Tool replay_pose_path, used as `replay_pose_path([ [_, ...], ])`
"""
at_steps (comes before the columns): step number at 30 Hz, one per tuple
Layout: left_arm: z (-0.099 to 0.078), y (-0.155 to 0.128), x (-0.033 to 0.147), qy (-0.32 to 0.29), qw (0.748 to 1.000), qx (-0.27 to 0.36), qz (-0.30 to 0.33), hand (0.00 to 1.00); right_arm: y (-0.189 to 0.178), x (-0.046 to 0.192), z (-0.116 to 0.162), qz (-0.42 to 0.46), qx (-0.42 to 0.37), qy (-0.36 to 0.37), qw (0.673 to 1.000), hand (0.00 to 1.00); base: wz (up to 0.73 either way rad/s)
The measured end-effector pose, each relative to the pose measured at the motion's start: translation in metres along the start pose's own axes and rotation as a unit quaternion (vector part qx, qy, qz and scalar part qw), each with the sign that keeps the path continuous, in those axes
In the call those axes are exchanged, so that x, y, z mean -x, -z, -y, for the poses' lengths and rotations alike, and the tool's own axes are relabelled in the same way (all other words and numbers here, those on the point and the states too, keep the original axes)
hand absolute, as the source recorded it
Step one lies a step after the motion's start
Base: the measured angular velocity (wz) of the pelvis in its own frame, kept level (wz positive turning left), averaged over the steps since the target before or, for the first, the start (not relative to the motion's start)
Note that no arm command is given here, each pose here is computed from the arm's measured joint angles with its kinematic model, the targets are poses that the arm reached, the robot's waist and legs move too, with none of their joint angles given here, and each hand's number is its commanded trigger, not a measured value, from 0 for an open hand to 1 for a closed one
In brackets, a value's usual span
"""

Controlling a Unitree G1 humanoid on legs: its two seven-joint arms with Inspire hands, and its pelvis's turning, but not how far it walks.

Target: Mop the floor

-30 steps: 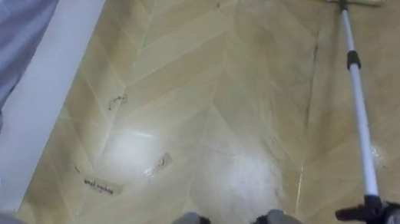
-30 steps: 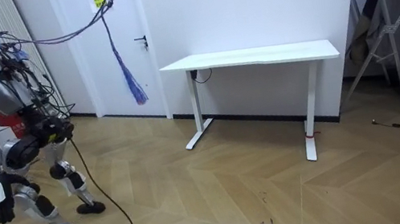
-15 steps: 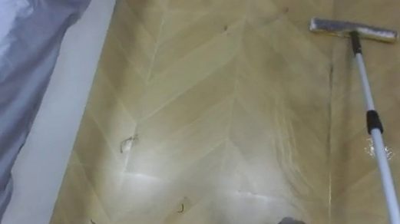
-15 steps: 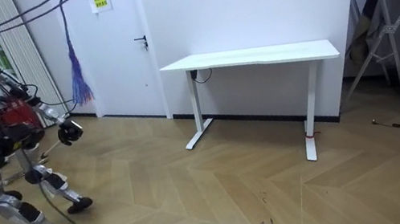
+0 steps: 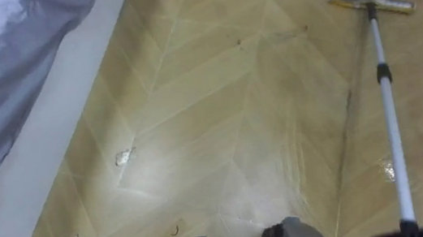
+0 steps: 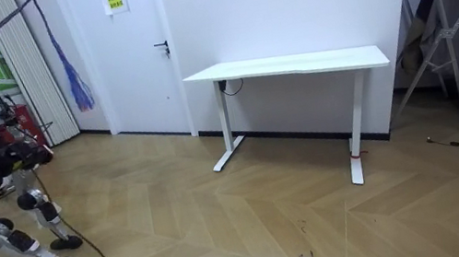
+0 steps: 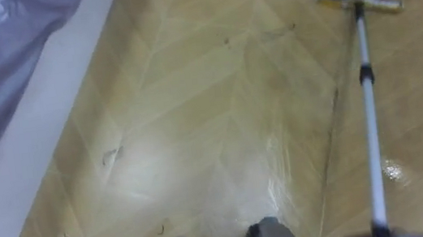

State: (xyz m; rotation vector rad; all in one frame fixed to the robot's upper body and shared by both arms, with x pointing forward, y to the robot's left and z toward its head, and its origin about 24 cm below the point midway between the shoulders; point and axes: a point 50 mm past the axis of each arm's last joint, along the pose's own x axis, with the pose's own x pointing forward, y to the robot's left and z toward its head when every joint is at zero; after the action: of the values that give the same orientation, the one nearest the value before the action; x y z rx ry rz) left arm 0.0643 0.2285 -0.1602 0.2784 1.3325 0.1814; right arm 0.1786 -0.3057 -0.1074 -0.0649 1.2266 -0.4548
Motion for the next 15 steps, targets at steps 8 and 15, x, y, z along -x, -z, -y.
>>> replay_pose_path([
  [8,0.002,0.006,0.0,0.013,1.0,-0.011,-0.007,0.0,0.065,-0.006,0.015,-0.066,0.037,-0.013,0.997,1.0,0.01],
  [15,-0.002,0.014,-0.001,-0.001,0.999,-0.034,-0.016,0.0,0.169,0.007,0.035,-0.192,0.147,0.014,0.97,1.0,-0.12],
])
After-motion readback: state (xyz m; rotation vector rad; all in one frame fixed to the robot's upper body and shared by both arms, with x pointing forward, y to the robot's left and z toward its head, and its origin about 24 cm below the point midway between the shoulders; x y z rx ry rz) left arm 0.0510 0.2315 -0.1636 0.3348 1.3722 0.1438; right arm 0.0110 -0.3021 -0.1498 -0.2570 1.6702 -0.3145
